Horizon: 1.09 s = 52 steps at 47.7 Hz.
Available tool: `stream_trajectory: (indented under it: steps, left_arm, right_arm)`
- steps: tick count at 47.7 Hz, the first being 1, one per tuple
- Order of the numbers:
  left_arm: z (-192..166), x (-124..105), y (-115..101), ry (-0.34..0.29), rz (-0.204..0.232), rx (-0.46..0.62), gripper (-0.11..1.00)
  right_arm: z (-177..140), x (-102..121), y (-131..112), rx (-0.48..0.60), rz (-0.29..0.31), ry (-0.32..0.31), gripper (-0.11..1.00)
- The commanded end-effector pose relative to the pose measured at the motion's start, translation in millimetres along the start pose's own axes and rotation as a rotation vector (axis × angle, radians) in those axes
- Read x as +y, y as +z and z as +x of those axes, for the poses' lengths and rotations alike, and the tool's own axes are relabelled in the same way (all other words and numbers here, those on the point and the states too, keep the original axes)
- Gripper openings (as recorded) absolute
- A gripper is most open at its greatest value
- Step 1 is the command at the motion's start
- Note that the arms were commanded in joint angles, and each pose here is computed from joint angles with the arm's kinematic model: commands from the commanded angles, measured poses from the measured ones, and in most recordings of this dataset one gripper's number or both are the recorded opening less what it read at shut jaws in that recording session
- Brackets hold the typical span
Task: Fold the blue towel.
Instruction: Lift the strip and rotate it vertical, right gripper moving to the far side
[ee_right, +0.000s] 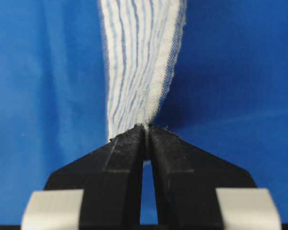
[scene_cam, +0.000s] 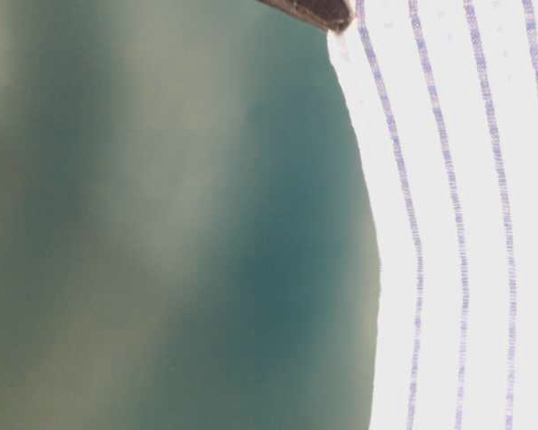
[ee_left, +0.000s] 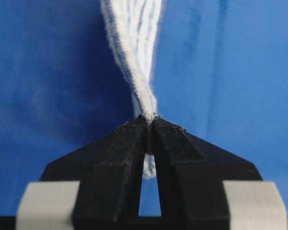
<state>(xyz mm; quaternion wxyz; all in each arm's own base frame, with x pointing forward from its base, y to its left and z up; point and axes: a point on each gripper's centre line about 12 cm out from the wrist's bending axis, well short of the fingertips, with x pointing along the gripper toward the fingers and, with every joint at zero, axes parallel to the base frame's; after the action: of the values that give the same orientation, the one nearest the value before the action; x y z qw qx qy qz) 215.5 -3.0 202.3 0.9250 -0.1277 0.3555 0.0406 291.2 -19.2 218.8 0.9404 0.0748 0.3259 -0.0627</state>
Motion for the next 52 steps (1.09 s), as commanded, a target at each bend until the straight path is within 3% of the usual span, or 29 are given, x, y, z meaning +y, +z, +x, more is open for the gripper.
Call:
stream_trajectory:
  steps: [1,13,29,40,52]
  left_arm:
    - [4.2,-10.2,14.5,-0.032,0.017,-0.045,0.02]
    - [29.8,-47.2,31.3,-0.136,0.09,-0.093,0.02]
    - [66.2,-81.8,65.9,-0.186,0.145,-0.13,0.02]
    - [94.3,-100.4,93.9,-0.188,0.219,-0.143,0.02]
    - [106.8,-110.8,110.5,-0.195,0.239,-0.165,0.02]
  right_arm:
    - [1.2,-12.0,17.2,-0.044,0.021,-0.032,0.05]
    - [18.7,-67.9,39.9,-0.047,0.046,-0.184,0.05]
    - [36.8,-135.2,78.7,-0.075,0.019,-0.338,0.05]
    - [48.0,-159.8,106.2,-0.107,-0.014,-0.386,0.05]
    - [51.3,-170.6,116.1,-0.119,-0.022,-0.405,0.05]
